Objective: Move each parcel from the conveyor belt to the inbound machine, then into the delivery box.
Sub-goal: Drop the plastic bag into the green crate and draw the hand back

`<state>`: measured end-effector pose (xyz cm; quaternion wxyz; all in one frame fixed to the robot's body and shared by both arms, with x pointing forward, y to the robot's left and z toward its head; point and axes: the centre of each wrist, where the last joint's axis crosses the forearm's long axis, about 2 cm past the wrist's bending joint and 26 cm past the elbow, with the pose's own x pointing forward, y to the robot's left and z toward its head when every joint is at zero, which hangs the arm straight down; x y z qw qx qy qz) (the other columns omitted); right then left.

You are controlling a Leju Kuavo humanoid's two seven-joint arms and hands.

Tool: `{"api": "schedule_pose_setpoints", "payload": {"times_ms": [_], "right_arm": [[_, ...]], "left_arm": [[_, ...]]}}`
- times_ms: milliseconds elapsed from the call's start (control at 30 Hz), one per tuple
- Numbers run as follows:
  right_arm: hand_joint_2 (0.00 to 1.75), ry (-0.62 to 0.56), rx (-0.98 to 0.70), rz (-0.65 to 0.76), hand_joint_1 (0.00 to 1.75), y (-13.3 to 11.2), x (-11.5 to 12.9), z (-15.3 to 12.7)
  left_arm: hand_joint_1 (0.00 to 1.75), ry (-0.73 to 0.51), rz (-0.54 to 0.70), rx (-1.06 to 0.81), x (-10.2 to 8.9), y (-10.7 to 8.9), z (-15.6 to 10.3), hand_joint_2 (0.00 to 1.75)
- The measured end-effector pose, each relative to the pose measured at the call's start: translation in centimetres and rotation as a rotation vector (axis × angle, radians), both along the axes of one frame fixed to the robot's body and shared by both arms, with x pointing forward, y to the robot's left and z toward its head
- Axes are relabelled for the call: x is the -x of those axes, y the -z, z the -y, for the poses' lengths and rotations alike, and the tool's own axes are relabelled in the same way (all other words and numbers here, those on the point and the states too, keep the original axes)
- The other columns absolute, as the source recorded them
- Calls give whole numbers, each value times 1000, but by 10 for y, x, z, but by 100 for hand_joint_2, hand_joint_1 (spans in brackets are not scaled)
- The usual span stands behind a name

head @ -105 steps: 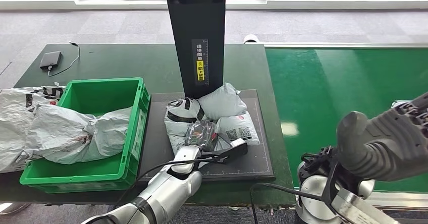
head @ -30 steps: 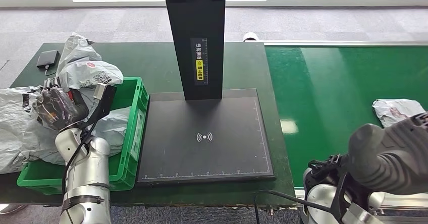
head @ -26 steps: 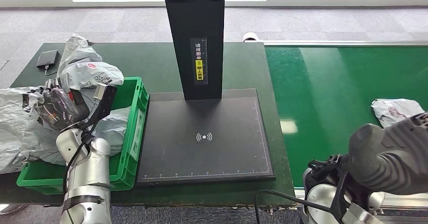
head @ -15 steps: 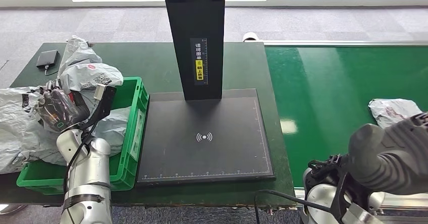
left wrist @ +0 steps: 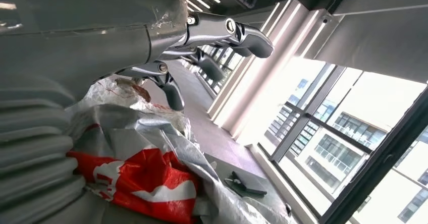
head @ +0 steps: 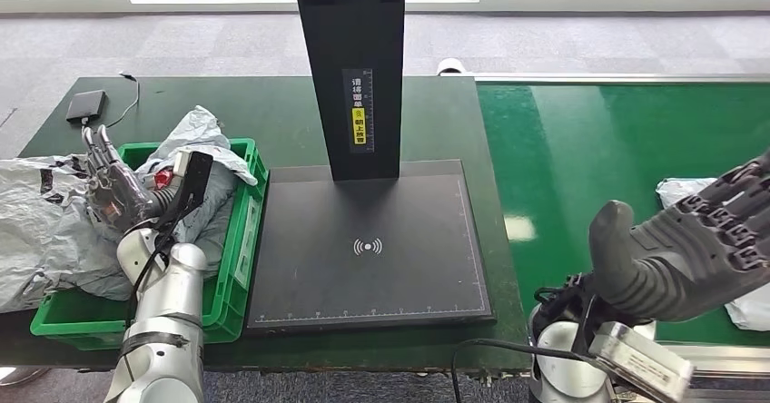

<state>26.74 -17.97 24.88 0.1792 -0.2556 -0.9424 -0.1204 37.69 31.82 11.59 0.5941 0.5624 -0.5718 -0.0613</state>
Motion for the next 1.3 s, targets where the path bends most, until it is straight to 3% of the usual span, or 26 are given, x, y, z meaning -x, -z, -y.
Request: {"api": "schedule_pose_setpoints", "payload": {"times_ms": [233,367,600,867,1300], "right_arm": [[175,-23,-18,-64,0,16,-1,-3],[175,-22,-4,-73,0,18,-2,-4],[175,-22,4,-81,0,20,-3,-4],[175,-24,4,-96,0,24,-2,-5],[175,-20,-7,-110,0,27,-3,-3]], "left_arm": [[0,31,23,-7,4,4,0,0],[0,49,79,-8,9,3,2,175],[0,153,428,330,16,3,26,175],[0,203,488,337,21,-9,37,175],[0,194,666,240,49,-37,43,175]]}}
